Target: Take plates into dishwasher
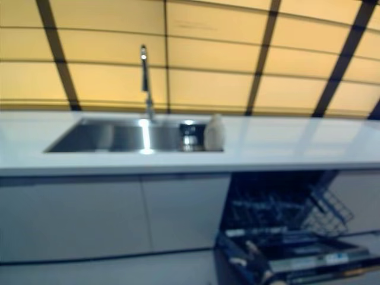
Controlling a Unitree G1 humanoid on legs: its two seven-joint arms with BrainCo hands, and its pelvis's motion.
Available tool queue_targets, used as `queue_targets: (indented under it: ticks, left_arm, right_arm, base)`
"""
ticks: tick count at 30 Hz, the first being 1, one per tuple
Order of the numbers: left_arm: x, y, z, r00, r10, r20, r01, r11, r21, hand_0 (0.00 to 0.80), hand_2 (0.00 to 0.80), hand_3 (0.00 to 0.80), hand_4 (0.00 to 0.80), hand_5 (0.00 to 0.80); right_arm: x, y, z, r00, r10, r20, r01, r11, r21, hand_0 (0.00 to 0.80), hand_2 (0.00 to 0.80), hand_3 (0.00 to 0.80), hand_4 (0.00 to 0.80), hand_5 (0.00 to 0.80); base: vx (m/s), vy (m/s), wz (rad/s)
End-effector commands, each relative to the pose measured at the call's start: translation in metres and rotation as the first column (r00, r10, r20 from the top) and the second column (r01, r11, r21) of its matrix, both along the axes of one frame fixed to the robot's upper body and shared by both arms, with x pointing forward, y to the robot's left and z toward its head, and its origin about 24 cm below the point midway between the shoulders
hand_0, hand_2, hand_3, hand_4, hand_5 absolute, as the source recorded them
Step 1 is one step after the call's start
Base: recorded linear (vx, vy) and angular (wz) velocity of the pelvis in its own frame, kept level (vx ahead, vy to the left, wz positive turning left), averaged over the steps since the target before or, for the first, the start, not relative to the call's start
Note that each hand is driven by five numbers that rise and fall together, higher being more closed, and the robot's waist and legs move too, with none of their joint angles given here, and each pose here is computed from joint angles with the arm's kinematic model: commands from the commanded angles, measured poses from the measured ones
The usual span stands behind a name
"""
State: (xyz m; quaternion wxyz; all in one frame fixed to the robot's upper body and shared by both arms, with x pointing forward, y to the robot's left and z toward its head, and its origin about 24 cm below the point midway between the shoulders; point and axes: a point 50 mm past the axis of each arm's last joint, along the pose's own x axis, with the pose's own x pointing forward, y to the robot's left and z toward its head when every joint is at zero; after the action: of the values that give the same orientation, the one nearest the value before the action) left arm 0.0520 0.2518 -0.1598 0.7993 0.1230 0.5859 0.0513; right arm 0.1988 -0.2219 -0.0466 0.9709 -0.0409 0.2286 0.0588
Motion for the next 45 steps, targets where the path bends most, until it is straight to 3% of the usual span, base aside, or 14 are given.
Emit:
queue_targets:
  ticks: [1,9,12,15,16,18,19,21,22,24,25,26,32,45]
  left_arm:
    - [0.018,0.01,0.004,0.999,-0.035,0.029,0.034,0.999,0.034,0.0,0.0,0.0,0.0,0.0]
    - [0.009,0.006,0.001,0.999,-0.037,0.025,0.036,0.999,0.029,0.0,0.0,0.0,0.0,0.0]
    - [0.006,0.002,0.0,0.999,-0.037,0.017,0.036,0.999,0.029,0.0,0.0,0.0,0.0,0.0]
    - [0.004,0.0,-0.001,0.999,-0.036,0.01,0.035,0.999,0.029,0.0,0.0,0.0,0.0,0.0]
    - [0.003,-0.002,-0.002,0.999,-0.037,0.007,0.037,0.999,0.029,0.0,0.0,0.0,0.0,0.0]
    - [0.002,-0.003,-0.003,0.999,-0.04,0.004,0.04,0.999,0.029,0.0,0.0,0.0,0.0,0.0]
    - [0.003,-0.005,-0.003,0.999,-0.045,0.002,0.045,0.999,0.028,0.0,0.0,0.0,0.0,0.0]
    - [0.005,-0.005,-0.003,0.999,-0.054,0.001,0.054,0.998,0.027,0.0,0.0,0.0,0.0,0.0]
    - [0.006,-0.006,-0.003,0.998,-0.062,0.0,0.062,0.998,0.026,0.0,0.0,0.0,0.0,0.0]
    - [0.007,-0.006,-0.003,0.997,-0.071,-0.001,0.071,0.997,0.025,0.0,0.0,0.0,0.0,0.0]
    - [0.009,-0.007,-0.003,0.997,-0.077,0.0,0.077,0.997,0.024,0.0,0.0,0.0,0.0,0.0]
    - [0.009,-0.008,-0.003,0.997,-0.083,-0.002,0.083,0.996,0.024,0.0,0.0,0.0,0.0,0.0]
    - [0.01,-0.008,-0.003,0.996,-0.092,-0.008,0.092,0.995,0.024,0.0,0.0,0.0,0.0,0.0]
    - [0.01,-0.01,-0.004,0.994,-0.107,0.003,0.107,0.994,0.022,0.0,0.0,0.0,0.0,0.0]
  right_arm:
    - [0.03,-0.014,0.055,0.966,0.026,0.257,-0.033,0.999,0.021,0.0,0.0,0.0,0.0,0.0]
    - [0.041,-0.015,0.099,0.892,-0.002,0.453,-0.047,0.994,0.097,0.0,0.0,0.0,0.0,0.0]
    - [0.044,-0.013,0.109,0.865,-0.082,0.496,-0.037,0.974,0.224,0.0,0.0,0.0,0.0,0.0]
    - [0.044,-0.01,0.108,0.852,-0.223,0.474,-0.008,0.9,0.437,0.0,0.0,0.0,0.0,0.0]
    - [0.044,-0.005,0.103,0.855,-0.319,0.41,-0.007,0.782,0.623,0.0,0.0,0.0,0.0,0.0]
    - [0.043,0.001,0.097,0.858,-0.381,0.344,-0.014,0.653,0.757,0.0,0.0,0.0,0.0,0.0]
    - [0.044,0.014,0.092,0.87,-0.411,0.272,-0.06,0.459,0.886,0.0,0.0,0.0,0.0,0.0]
    - [0.043,0.025,0.091,0.876,-0.421,0.237,-0.095,0.331,0.939,0.0,0.0,0.0,0.0,0.0]
    - [0.042,0.032,0.091,0.882,-0.422,0.209,-0.133,0.202,0.97,0.0,0.0,0.0,0.0,0.0]
    - [0.043,0.039,0.093,0.882,-0.425,0.203,-0.163,0.129,0.978,0.0,0.0,0.0,0.0,0.0]
    - [0.043,0.043,0.098,0.879,-0.43,0.205,-0.206,0.046,0.978,0.0,0.0,0.0,0.0,0.0]
    - [0.043,0.046,0.1,0.874,-0.437,0.213,-0.224,0.027,0.974,0.0,0.0,0.0,0.0,0.0]
    - [0.044,0.048,0.114,0.844,-0.446,0.297,-0.327,0.011,0.945,0.0,0.0,0.0,0.0,0.0]
    - [0.044,0.033,0.143,0.729,-0.441,0.523,-0.452,0.264,0.852,0.0,0.0,0.0,0.0,0.0]
  base:
    - [0.0,0.0,0.0]
    - [0.0,0.0,0.0]
    - [0.0,0.0,0.0]
    - [0.0,0.0,0.0]
    - [0.0,0.0,0.0]
    - [0.0,0.0,0.0]
    - [0.0,0.0,0.0]
    - [0.0,0.0,0.0]
    - [0.0,0.0,0.0]
    - [0.0,0.0,0.0]
    - [0.0,0.0,0.0]
    - [0.0,0.0,0.0]
    - [0.0,0.0,0.0]
    - [-0.004,0.024,0.0]
